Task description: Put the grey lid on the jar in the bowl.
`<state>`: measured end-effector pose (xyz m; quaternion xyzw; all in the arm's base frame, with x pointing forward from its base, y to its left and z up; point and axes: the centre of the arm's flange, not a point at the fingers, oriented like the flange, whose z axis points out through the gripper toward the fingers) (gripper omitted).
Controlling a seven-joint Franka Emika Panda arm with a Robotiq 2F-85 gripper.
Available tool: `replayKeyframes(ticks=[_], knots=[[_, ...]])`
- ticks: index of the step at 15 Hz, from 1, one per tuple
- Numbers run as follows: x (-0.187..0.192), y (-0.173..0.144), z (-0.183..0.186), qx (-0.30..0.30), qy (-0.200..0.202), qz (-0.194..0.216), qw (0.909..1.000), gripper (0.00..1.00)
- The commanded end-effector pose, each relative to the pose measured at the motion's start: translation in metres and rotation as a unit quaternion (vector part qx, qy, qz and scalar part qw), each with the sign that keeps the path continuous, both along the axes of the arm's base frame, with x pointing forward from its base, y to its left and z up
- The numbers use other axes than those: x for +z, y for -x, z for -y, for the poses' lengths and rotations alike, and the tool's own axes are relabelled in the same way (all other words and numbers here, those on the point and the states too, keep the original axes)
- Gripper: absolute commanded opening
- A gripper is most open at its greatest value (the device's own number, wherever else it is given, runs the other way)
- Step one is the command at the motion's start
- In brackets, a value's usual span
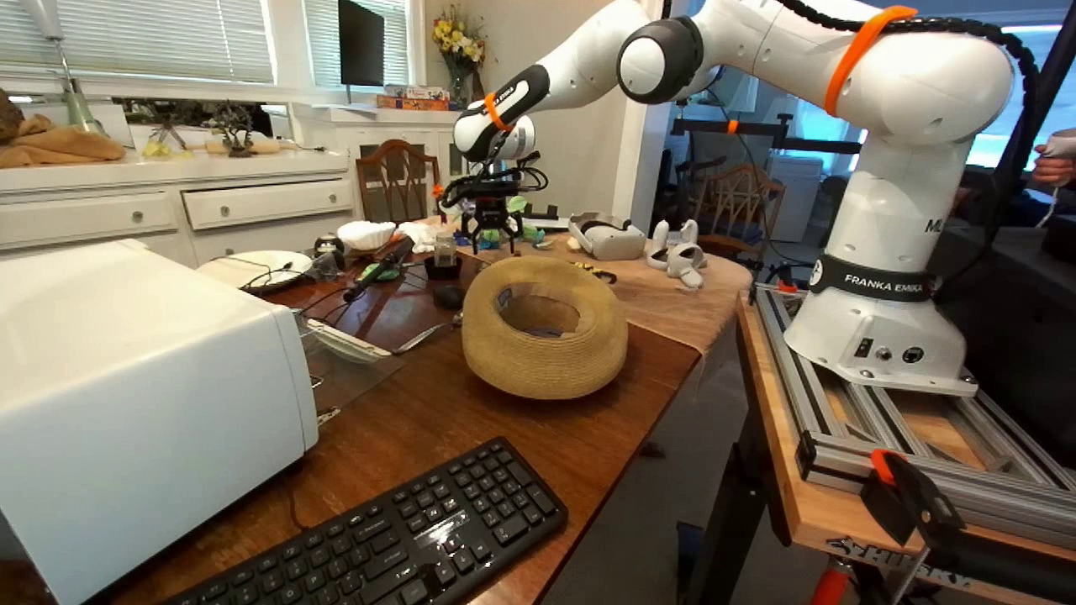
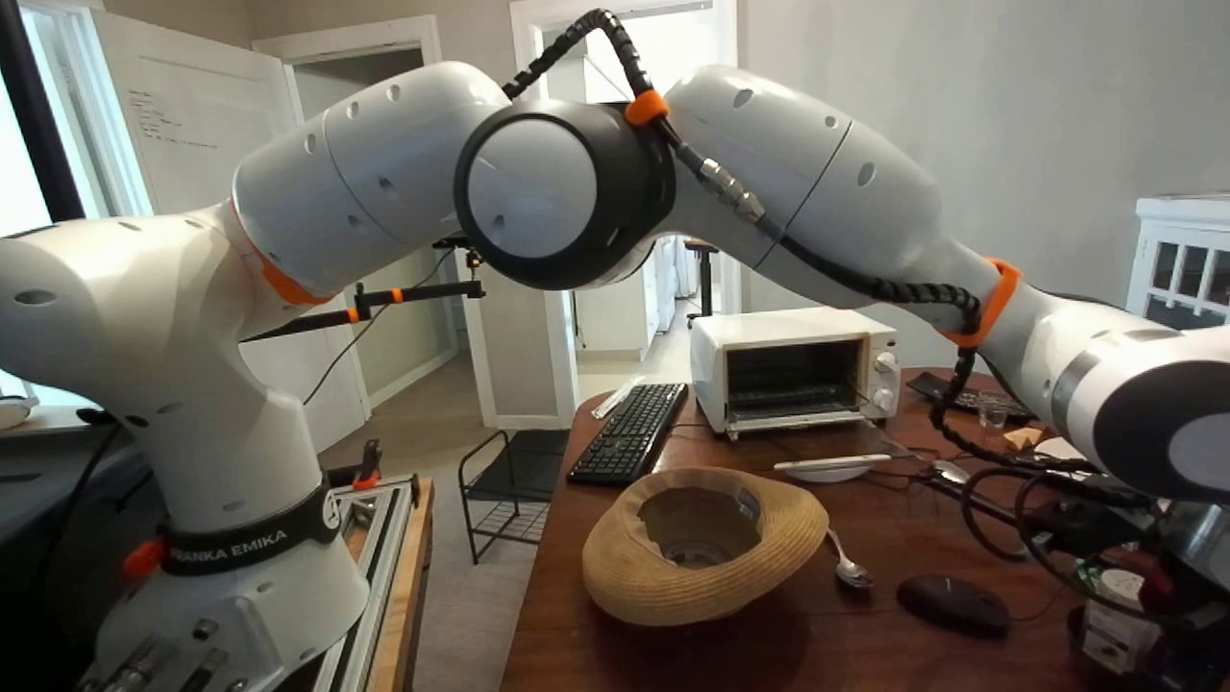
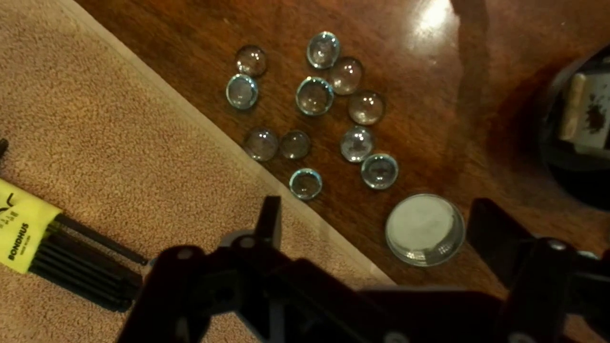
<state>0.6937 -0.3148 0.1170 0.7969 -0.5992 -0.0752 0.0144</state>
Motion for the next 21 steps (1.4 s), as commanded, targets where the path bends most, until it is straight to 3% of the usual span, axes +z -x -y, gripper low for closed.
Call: replayKeyframes(ticks=[1,9,11,12,21], knots=[[-0.021,-0.01,0.003,0.006,-0.001,-0.012,0.9999,1.0],[-0.029,-0.026,0.01,0.004,0.047,-0.021,0.9987,1.0],[-0.023,-0.028,0.005,0.008,0.044,-0.023,0.9988,1.0],[-0.02,-0.007,0.003,0.009,0.038,-0.014,0.9991,1.0],[-0.026,-0.025,0.004,0.023,0.059,-0.006,0.998,1.0]])
